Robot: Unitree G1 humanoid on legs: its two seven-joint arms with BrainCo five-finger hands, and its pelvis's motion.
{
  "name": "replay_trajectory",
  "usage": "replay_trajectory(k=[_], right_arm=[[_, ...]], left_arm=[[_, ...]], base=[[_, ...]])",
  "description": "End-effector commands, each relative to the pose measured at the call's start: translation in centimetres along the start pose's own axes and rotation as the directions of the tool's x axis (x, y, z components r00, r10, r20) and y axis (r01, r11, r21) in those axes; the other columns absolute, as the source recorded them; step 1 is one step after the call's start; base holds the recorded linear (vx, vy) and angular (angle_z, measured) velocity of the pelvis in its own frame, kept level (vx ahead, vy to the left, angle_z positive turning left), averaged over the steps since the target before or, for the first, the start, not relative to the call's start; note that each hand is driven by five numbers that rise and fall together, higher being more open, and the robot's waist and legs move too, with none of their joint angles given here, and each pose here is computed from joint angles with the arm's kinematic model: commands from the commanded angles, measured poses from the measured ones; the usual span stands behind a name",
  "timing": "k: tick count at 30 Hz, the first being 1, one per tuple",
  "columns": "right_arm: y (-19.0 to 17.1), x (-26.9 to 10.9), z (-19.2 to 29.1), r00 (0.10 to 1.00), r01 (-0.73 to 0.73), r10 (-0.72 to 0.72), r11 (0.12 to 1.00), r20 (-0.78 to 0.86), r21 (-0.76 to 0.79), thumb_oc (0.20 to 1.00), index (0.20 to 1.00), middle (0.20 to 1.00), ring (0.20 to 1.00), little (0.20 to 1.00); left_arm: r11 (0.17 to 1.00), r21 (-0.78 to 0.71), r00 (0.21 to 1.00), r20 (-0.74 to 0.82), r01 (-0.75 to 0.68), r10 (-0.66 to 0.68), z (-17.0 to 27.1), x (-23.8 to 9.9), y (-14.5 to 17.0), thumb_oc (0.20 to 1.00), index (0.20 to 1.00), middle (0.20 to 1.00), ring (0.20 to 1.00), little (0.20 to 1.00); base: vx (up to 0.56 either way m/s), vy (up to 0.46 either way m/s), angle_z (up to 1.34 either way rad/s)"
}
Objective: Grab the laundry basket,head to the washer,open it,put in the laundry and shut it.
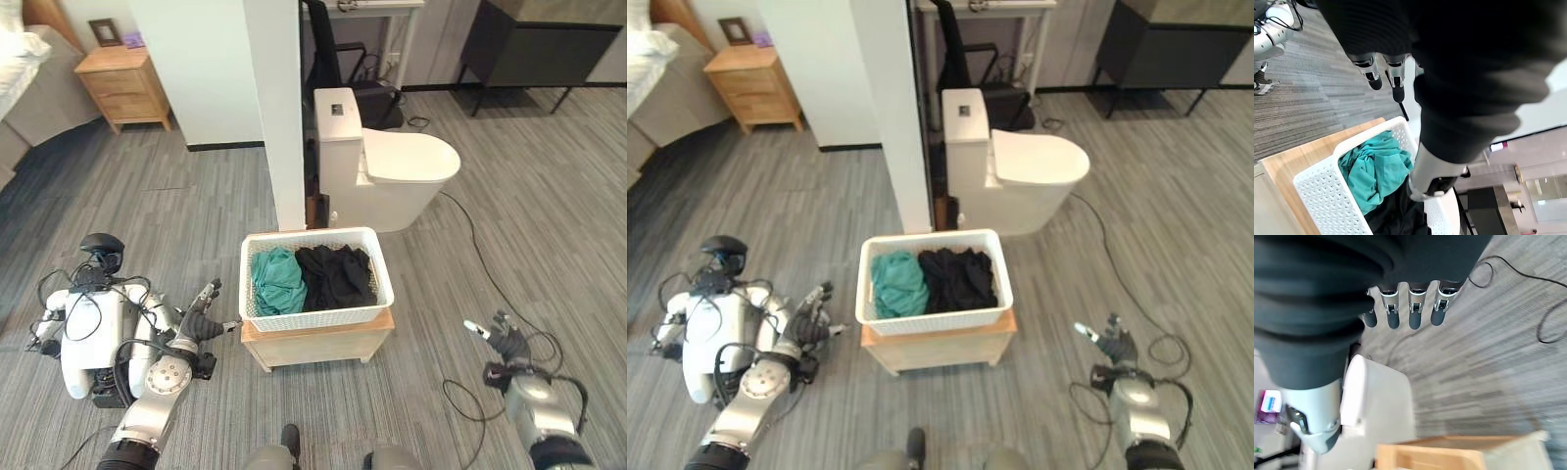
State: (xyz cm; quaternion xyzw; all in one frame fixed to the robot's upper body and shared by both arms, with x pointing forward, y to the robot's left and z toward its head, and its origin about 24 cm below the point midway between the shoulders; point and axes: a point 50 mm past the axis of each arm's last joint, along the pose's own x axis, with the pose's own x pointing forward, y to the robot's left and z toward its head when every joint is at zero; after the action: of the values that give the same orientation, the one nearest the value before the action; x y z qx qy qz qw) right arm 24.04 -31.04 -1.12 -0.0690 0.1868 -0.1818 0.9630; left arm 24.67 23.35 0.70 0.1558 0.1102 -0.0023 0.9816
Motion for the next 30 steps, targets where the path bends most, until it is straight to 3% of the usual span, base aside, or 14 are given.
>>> replay_trajectory(k=[1,5,14,21,24,30], right_arm=[[-0.3,1.2,4.4,0.991,-0.012,0.026,0.994,0.133,-0.106,1.000,1.000,1.000,1.000,1.000],[0.8,-0.4,4.4,0.978,-0.099,0.133,0.973,0.160,-0.208,1.000,1.000,1.000,1.000,1.000],[2.9,-0.1,5.5,0.962,-0.180,0.211,0.968,0.172,-0.176,1.000,1.000,1.000,1.000,1.000],[4.1,-0.9,4.1,0.957,-0.226,0.244,0.966,0.154,-0.124,1.000,1.000,1.000,1.000,1.000],[4.5,-0.8,3.7,0.958,-0.237,0.255,0.962,0.135,-0.132,1.000,1.000,1.000,1.000,1.000],[6.4,0.2,5.9,0.945,-0.246,0.283,0.946,0.166,-0.213,1.000,1.000,1.000,1.000,1.000]], left_arm=[[0.996,-0.090,0.997,0.067,-0.027,0.033,1.6,0.3,0.9,1.000,1.000,1.000,1.000,1.000],[0.996,-0.071,0.998,0.045,-0.051,0.054,1.7,1.2,0.8,1.000,1.000,1.000,1.000,1.000],[0.989,-0.142,0.999,0.043,0.035,-0.029,3.1,3.0,-1.7,1.000,1.000,1.000,1.000,1.000],[1.000,-0.009,0.996,0.083,0.025,-0.024,3.6,2.9,-1.5,1.000,1.000,1.000,1.000,1.000],[1.000,0.025,0.995,0.096,0.015,-0.017,3.8,2.7,-1.0,1.000,1.000,1.000,1.000,1.000],[0.976,0.137,0.977,0.151,-0.168,0.147,6.1,3.4,3.0,1.000,1.000,1.000,1.000,1.000]], base=[[0.26,-0.076,-0.34],[0.35,-0.221,0.27],[0.09,-0.133,0.15],[0.17,0.146,0.03],[0.07,0.079,-0.04],[0.01,0.064,-0.01]])
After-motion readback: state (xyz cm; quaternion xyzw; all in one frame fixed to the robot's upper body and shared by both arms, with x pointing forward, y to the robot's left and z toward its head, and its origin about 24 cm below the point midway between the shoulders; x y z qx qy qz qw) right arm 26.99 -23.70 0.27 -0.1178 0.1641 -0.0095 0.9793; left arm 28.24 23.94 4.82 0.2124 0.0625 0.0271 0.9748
